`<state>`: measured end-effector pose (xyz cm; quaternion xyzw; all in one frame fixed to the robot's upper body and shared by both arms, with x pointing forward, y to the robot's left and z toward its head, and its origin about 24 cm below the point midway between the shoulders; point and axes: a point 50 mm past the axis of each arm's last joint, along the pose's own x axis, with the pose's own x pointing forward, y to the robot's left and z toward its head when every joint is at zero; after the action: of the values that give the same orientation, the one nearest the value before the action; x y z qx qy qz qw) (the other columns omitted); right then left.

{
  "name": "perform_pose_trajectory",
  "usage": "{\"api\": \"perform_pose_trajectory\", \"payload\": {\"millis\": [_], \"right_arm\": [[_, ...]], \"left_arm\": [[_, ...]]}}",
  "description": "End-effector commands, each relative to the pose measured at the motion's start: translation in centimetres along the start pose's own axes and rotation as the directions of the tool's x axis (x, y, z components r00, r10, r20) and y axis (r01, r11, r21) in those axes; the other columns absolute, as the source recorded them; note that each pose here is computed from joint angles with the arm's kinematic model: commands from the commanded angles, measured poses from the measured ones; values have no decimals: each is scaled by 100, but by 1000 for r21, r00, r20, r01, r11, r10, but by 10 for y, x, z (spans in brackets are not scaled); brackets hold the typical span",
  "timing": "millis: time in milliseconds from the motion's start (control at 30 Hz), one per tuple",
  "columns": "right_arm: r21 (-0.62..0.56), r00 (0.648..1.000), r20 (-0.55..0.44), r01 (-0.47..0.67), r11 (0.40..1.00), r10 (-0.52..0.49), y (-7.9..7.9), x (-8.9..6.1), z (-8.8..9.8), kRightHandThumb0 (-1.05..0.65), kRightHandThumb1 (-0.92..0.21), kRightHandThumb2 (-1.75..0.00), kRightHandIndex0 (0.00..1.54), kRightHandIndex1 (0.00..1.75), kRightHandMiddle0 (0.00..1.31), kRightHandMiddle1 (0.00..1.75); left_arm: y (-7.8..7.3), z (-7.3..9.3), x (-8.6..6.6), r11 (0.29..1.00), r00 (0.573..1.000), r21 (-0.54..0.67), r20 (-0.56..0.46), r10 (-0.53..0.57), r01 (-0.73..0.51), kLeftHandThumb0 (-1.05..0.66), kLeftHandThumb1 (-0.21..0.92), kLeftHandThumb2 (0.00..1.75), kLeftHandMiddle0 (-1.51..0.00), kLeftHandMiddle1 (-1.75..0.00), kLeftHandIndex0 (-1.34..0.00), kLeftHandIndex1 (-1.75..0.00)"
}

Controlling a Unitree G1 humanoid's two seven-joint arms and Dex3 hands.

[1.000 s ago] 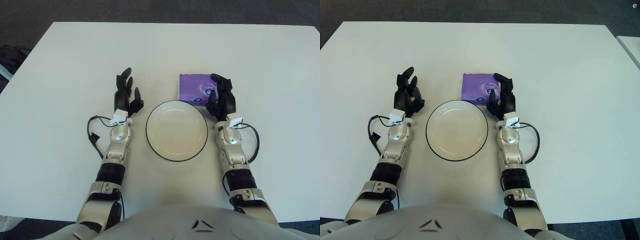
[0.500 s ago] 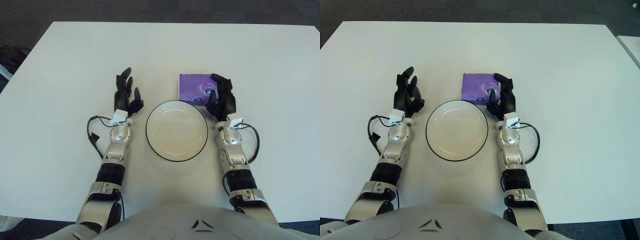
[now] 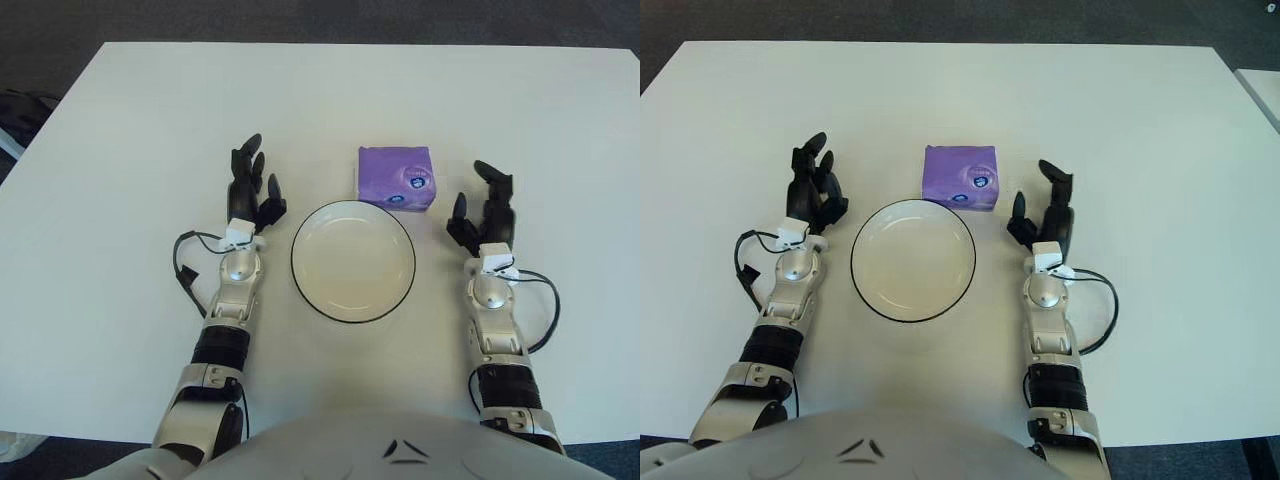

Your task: Put the tissue paper into the plate.

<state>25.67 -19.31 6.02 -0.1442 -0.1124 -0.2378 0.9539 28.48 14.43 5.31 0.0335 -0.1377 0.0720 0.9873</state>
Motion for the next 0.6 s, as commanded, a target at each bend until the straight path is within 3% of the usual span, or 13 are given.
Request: {"api": "perform_pose_trajectory", "payload": {"millis": [0,267,567], "right_arm": [[-52,994,83,78,996,-73,-3,10,14,-62,-92,-79,38,0,0,77],[-98,980,153,143,985,-127,-3,16,24,-63,-92,-79,37,0,0,80],[-49,960,268,91,995,-74,-2,31,56,-63,-92,-78,37,0,0,81]], "left_arm": [[1,-38,-30,1000,979,29,-205,3,3,-71,92,81,-38,0,0,-75],[0,-38,-30,1000,979,23,-202,3,2,-69,92,80,-39,-1,0,-74],[-1,-38,-30,1000,978,20,-208,2,3,-69,92,79,-39,-1,0,-73]]}}
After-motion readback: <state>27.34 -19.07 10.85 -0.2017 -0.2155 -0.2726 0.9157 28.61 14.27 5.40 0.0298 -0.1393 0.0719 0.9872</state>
